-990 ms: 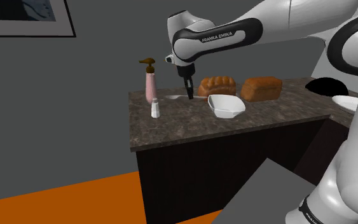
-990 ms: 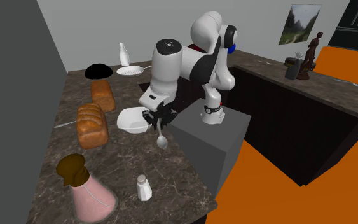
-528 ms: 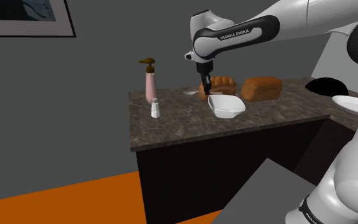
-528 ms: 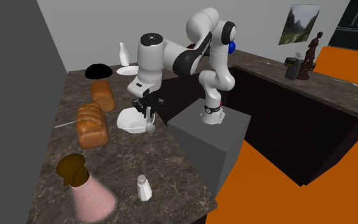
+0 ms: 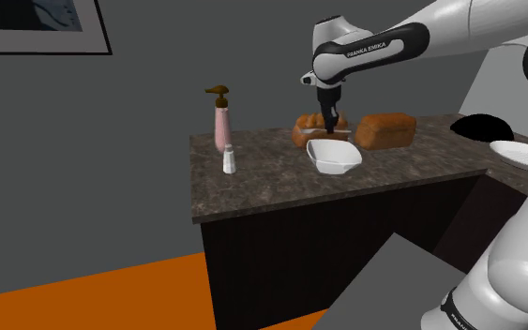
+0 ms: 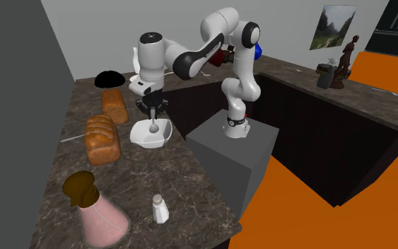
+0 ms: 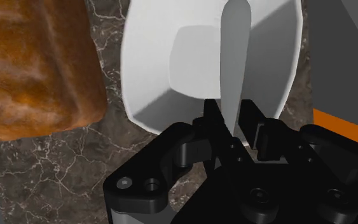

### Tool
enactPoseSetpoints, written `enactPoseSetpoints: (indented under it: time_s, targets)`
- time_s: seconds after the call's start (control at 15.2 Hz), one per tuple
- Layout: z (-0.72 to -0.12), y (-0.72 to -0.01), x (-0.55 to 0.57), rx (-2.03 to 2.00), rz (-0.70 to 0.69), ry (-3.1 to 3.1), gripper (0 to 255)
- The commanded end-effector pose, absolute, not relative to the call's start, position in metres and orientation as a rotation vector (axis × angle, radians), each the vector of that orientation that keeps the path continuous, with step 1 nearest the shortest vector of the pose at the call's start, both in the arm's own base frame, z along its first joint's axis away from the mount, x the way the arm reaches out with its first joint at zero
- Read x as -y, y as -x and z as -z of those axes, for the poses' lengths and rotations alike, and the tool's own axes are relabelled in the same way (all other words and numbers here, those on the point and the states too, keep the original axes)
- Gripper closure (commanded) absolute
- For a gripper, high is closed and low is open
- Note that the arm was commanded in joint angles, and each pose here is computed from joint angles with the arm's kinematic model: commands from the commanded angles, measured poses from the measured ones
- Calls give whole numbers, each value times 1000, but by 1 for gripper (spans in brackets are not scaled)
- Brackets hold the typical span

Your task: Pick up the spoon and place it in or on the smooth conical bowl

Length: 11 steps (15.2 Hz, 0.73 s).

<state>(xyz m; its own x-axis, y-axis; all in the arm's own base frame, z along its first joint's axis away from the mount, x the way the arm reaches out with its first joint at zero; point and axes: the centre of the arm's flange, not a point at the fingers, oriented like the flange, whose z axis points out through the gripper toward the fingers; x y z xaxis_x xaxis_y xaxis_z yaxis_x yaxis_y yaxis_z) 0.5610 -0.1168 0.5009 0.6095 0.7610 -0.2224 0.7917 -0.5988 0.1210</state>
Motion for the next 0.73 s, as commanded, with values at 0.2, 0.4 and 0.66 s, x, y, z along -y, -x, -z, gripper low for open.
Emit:
enactPoseSetpoints:
  time_s: [0.2, 0.4, 0.66]
  targets:
    - [-504, -545, 177, -1287, 218, -2627, 255]
    - [-488, -545, 177, -1287, 218, -2627, 255]
    - [-467, -545, 177, -1287, 218, -2627, 255]
